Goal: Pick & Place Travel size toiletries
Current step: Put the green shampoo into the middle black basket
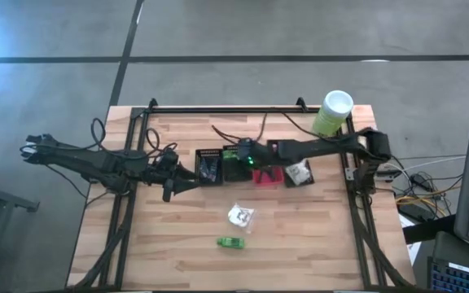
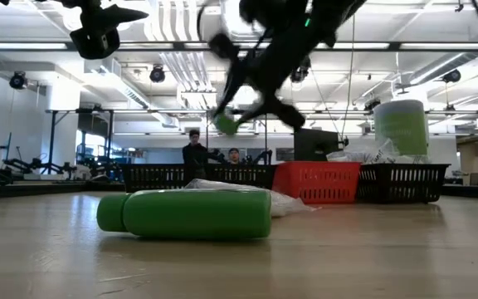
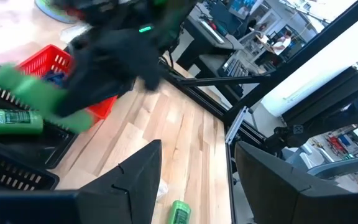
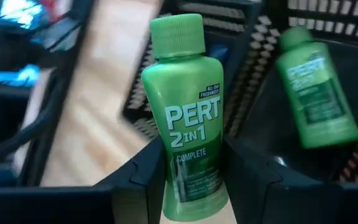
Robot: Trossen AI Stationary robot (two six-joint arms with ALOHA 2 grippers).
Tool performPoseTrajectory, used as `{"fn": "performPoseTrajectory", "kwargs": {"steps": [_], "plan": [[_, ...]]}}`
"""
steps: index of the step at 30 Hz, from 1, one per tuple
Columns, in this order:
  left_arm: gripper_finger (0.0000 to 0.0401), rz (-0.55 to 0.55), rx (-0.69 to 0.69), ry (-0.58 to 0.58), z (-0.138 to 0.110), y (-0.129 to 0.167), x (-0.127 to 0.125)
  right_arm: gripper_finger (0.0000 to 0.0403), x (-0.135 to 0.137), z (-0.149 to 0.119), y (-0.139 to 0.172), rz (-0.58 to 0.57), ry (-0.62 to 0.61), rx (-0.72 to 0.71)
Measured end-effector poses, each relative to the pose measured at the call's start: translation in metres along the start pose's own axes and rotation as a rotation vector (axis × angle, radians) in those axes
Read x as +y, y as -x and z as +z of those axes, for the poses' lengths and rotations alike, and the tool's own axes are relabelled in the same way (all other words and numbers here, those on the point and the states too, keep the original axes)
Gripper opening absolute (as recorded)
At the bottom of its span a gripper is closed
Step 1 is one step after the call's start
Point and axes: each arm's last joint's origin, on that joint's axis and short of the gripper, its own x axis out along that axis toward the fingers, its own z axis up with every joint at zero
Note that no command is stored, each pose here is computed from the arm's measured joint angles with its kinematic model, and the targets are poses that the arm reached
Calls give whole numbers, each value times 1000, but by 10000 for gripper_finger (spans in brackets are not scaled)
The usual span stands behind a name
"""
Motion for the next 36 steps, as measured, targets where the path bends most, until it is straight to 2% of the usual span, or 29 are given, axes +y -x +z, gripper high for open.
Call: {"fn": "performPoseTrajectory", "kwargs": {"steps": [4,7,13,26,31,36], "plan": [[209,-2,-1,0,0,0,0,138,-16,6,-28,-81,-105,-36],[209,-9,4,4,0,0,-1,152,-20,6,-34,-115,-165,-81],[209,-20,14,-3,-1,0,-2,174,-19,7,-28,-153,-165,-167],[209,-19,14,-34,-1,0,-2,224,-24,2,-36,-160,-204,-87],[209,-19,14,-34,-1,0,-2,241,-15,-1,-25,-125,-101,-65],[209,-19,14,-34,-1,0,-2,256,-2,-10,0,-96,120,-26]]}}
